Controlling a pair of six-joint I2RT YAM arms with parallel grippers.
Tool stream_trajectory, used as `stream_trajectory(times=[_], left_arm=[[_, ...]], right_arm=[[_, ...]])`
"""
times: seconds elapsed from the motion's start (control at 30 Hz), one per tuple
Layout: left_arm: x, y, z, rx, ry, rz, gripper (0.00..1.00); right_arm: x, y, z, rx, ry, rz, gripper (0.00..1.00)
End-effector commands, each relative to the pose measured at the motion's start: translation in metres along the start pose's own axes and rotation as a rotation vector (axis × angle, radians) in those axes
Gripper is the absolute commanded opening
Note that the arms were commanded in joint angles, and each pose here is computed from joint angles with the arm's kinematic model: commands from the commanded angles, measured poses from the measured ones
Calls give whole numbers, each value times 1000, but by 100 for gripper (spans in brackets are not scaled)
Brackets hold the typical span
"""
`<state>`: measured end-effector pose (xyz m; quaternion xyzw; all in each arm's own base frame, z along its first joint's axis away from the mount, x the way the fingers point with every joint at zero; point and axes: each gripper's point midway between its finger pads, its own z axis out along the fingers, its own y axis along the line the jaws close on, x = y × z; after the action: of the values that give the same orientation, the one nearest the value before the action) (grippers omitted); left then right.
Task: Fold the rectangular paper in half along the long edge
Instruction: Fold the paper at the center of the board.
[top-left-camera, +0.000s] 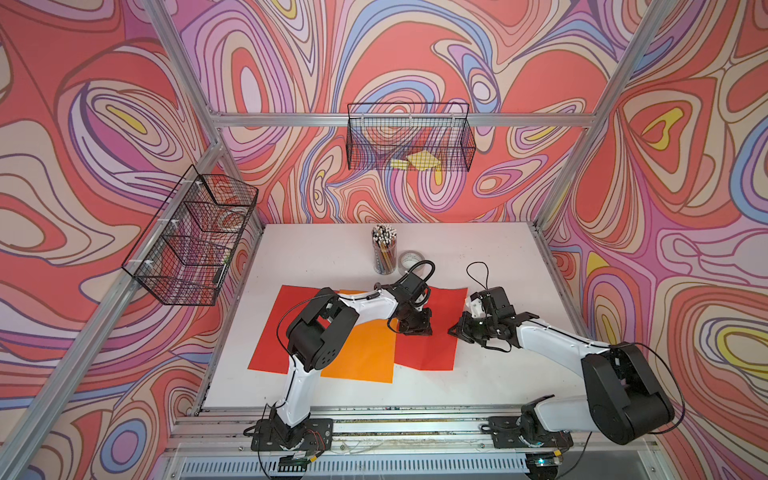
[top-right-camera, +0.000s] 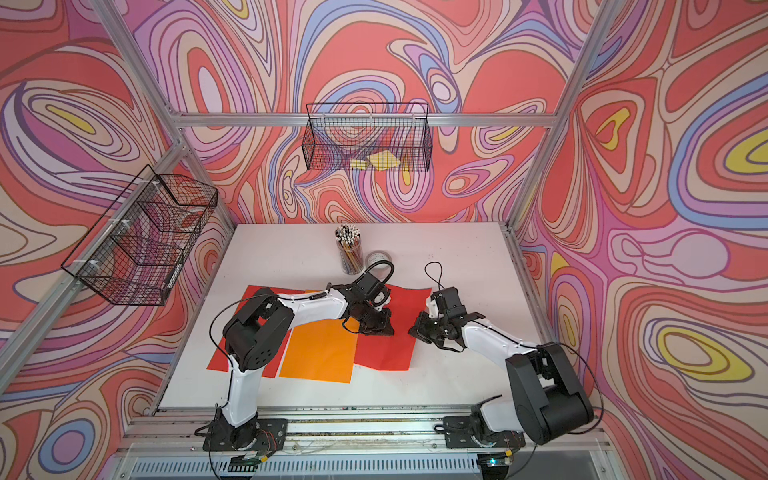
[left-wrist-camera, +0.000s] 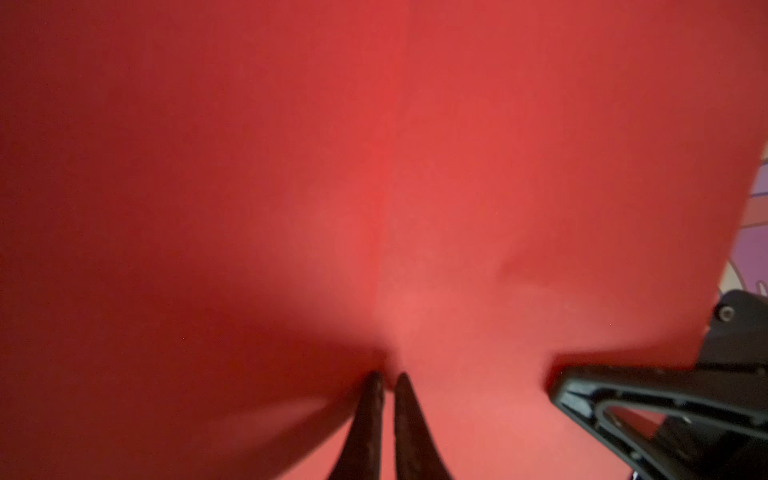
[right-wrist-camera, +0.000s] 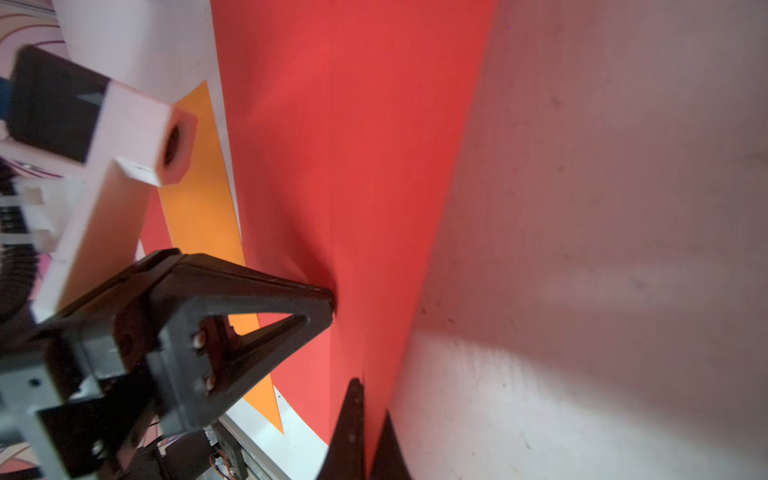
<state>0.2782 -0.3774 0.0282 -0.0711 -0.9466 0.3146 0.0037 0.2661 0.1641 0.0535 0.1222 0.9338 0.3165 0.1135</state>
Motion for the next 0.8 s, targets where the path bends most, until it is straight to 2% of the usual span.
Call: stream_trajectory(times=[0.0,0.1,0.2,0.33,0.47,0.77], left_arm=[[-13,-5,-43,-40,-83,12,54],[-29,-5,-78,18,-160,2,66],[-36,8,-89,63,-164,-13,67],[-30,18,-73,51,-97,15,56],[-27,18,-57,62,-72,10,36],[-17,23,-40,50,-37,23,24]], right_arm=[[-8,-7,-21,98,-19,-43,0],[-14,-3,-40,130,-26,-71,0],[-20,9,-54,139,-13,-125,0],[-19,18,-54,131,56,-179,0],[-19,10,-46,163,103,-185,0],[-31,-8,-42,285,114,-196,0]])
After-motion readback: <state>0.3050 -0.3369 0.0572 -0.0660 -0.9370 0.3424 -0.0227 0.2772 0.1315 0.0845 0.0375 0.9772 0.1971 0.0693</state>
